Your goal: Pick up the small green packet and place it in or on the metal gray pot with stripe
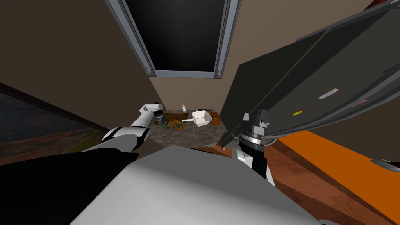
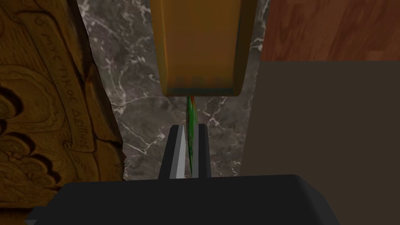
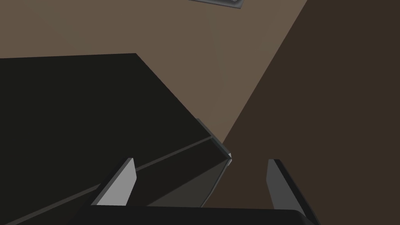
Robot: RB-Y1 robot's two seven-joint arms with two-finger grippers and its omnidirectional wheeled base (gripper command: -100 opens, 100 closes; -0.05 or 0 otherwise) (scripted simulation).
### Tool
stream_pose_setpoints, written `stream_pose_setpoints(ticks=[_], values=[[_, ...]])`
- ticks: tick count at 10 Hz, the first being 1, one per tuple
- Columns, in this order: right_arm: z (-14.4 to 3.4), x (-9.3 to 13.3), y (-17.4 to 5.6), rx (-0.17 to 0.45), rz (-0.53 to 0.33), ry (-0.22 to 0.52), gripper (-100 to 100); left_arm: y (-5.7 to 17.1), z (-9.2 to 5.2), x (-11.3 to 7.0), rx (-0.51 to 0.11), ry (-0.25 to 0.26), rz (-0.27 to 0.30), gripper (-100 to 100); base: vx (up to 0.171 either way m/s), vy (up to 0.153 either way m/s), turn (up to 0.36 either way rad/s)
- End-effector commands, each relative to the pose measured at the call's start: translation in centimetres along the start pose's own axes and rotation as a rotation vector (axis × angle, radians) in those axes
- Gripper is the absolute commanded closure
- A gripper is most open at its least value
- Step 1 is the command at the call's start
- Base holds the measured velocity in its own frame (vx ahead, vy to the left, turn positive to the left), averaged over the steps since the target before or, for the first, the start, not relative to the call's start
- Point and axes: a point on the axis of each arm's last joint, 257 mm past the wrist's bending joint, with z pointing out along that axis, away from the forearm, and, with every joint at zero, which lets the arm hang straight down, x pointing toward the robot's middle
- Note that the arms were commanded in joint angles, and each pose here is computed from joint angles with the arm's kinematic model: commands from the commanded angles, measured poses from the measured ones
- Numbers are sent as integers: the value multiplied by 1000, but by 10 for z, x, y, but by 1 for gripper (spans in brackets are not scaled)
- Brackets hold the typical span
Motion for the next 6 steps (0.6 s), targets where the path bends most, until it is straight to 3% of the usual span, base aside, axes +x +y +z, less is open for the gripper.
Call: stream_pose_setpoints(ticks=[1, 2, 3, 6], values=[[0, 0, 0, 0, 0, 0, 0, 0, 0, 0, 0, 0, 0, 100, 7, -5, 4], [0, 0, 0, 0, 0, 0, 0, 0, -1, 0, -1, 0, 0, 0, 0, 0, 0], [0, 0, 0, 0, 0, 0, 0, -13, -5, -4, 52, -35, 12, 100, -13, -20, 9], [0, 0, 0, 0, 0, 0, 0, -33, -18, -12, 136, -115, 41, 100, -23, -46, 10]])
